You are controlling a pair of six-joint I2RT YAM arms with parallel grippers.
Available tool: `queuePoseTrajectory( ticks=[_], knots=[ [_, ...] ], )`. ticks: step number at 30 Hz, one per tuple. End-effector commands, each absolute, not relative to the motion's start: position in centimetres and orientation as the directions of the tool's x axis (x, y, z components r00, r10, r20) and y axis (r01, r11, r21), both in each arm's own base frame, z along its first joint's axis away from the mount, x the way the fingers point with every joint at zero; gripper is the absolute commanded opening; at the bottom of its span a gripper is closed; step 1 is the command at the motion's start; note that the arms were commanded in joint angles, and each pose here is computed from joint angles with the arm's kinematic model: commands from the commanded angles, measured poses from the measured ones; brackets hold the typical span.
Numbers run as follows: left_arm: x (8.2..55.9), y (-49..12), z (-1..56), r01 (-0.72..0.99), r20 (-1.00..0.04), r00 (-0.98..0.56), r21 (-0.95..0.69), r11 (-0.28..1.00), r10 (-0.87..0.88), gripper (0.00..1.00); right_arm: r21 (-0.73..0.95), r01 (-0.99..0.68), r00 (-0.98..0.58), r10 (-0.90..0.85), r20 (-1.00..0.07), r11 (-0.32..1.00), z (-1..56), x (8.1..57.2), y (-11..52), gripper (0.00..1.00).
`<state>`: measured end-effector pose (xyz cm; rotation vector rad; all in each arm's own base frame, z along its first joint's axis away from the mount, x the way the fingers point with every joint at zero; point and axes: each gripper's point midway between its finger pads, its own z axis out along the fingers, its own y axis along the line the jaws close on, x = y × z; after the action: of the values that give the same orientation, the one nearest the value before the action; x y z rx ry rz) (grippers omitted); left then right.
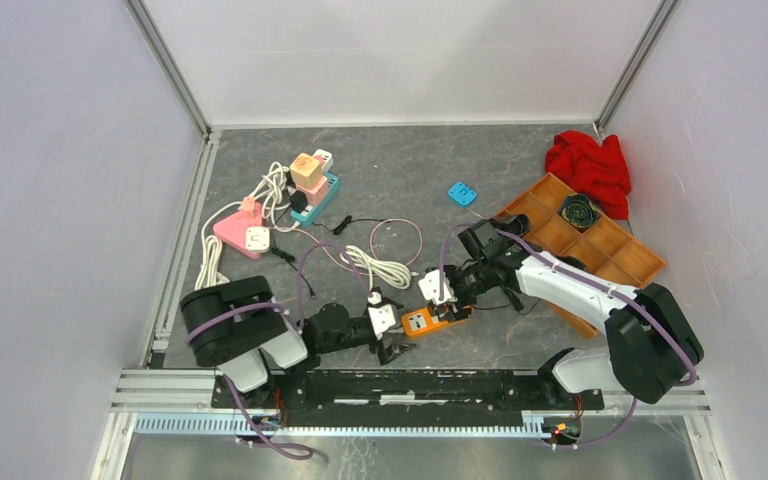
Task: Pull the plug off the socket
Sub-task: Remove the plug from the socket.
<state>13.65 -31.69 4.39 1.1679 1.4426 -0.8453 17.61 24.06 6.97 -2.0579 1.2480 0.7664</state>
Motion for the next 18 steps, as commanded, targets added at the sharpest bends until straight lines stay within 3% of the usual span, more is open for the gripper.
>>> queuePoseTrajectory(
  ticks=[1,18],
  knots=[
    [14.8,-33.2,8.1,0.937,-0.985,0.159,0.173,0.302,0.069,0.99,-0.217,-0.895,0.413,-0.542,-0.731,-0.390,7.2,17.6,24.4,0.71],
    [15.6,-34.4,5.5,0.929,-0.986,0.129,0.157,0.335,0.102,0.91,-0.183,-0.902,0.394,-0.573,-0.719,-0.390,6.4,17.8,24.2,0.60]
  ],
)
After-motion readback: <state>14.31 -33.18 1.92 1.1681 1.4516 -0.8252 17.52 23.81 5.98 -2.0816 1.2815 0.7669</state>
